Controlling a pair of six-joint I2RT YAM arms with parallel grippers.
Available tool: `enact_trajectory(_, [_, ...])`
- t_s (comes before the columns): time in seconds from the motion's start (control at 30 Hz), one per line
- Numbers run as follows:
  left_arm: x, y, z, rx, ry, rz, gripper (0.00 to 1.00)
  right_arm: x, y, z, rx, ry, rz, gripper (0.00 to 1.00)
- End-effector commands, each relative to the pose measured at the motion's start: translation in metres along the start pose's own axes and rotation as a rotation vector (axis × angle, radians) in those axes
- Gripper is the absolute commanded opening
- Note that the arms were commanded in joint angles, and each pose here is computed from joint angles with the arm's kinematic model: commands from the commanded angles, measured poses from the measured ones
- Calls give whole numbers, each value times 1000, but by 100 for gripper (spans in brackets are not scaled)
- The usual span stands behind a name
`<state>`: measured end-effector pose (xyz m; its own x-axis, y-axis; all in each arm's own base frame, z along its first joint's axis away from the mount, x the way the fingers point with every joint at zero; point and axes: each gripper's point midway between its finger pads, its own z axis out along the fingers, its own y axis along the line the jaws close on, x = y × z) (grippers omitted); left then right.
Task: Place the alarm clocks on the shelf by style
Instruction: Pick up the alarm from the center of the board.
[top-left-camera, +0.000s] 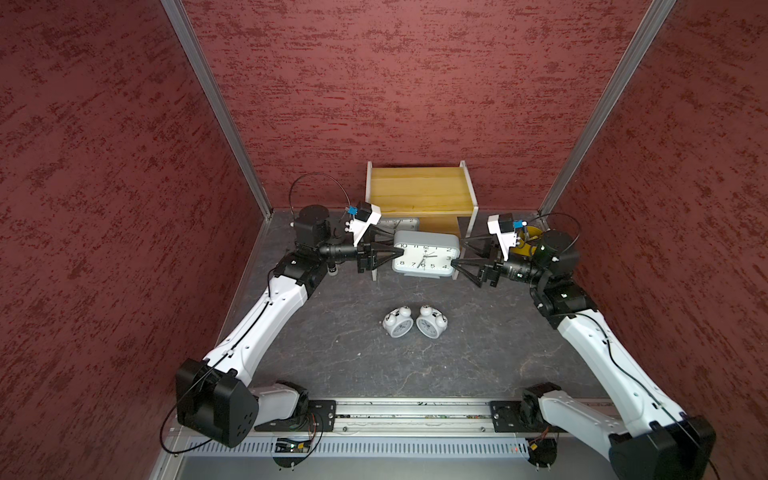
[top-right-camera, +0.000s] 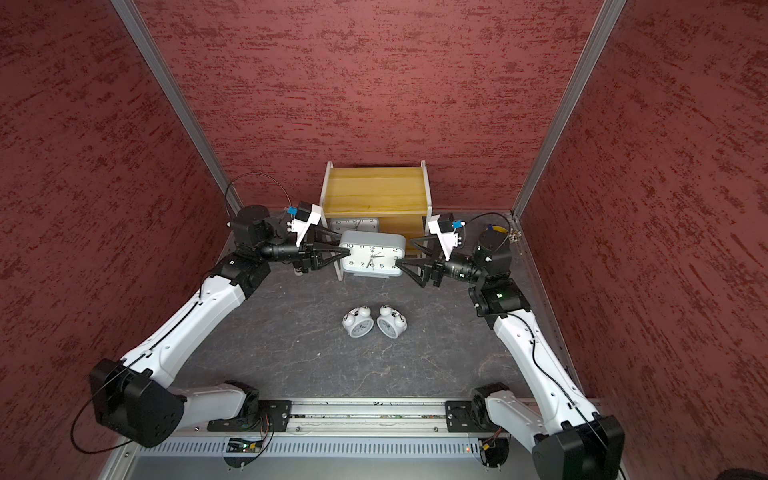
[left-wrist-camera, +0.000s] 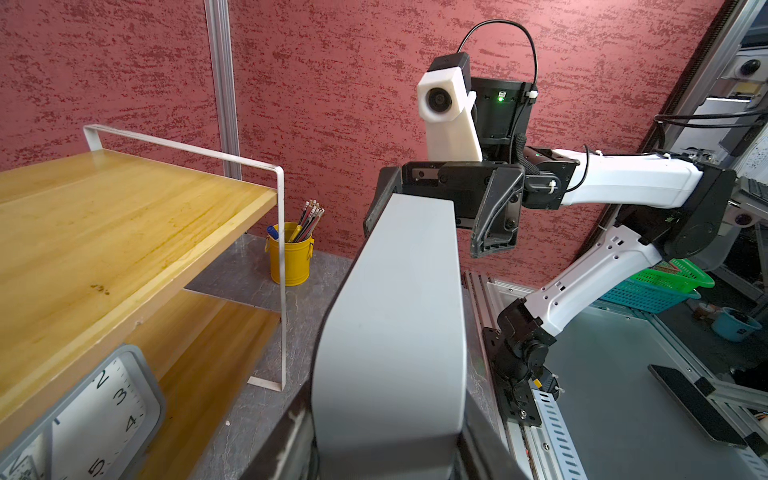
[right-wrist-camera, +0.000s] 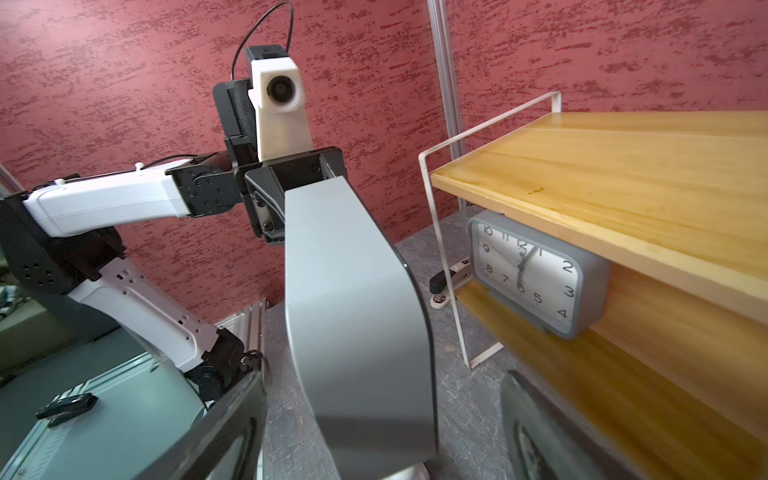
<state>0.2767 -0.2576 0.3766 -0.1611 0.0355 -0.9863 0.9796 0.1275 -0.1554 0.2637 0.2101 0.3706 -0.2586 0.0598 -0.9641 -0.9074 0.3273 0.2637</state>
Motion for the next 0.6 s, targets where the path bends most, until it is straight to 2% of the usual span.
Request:
enact_trajectory(0.0, [-15, -11, 1, 45, -30, 49, 3, -4, 15, -1, -86, -13, -38, 86])
enact_trajectory(0.33, [-17, -13, 7, 63, -28, 49, 3, -2, 17, 1, -119, 1, -32, 71])
enact_trajectory(0.57, [-18, -12, 9, 68, -31, 48, 3, 4, 19, 1, -139, 17, -18, 67])
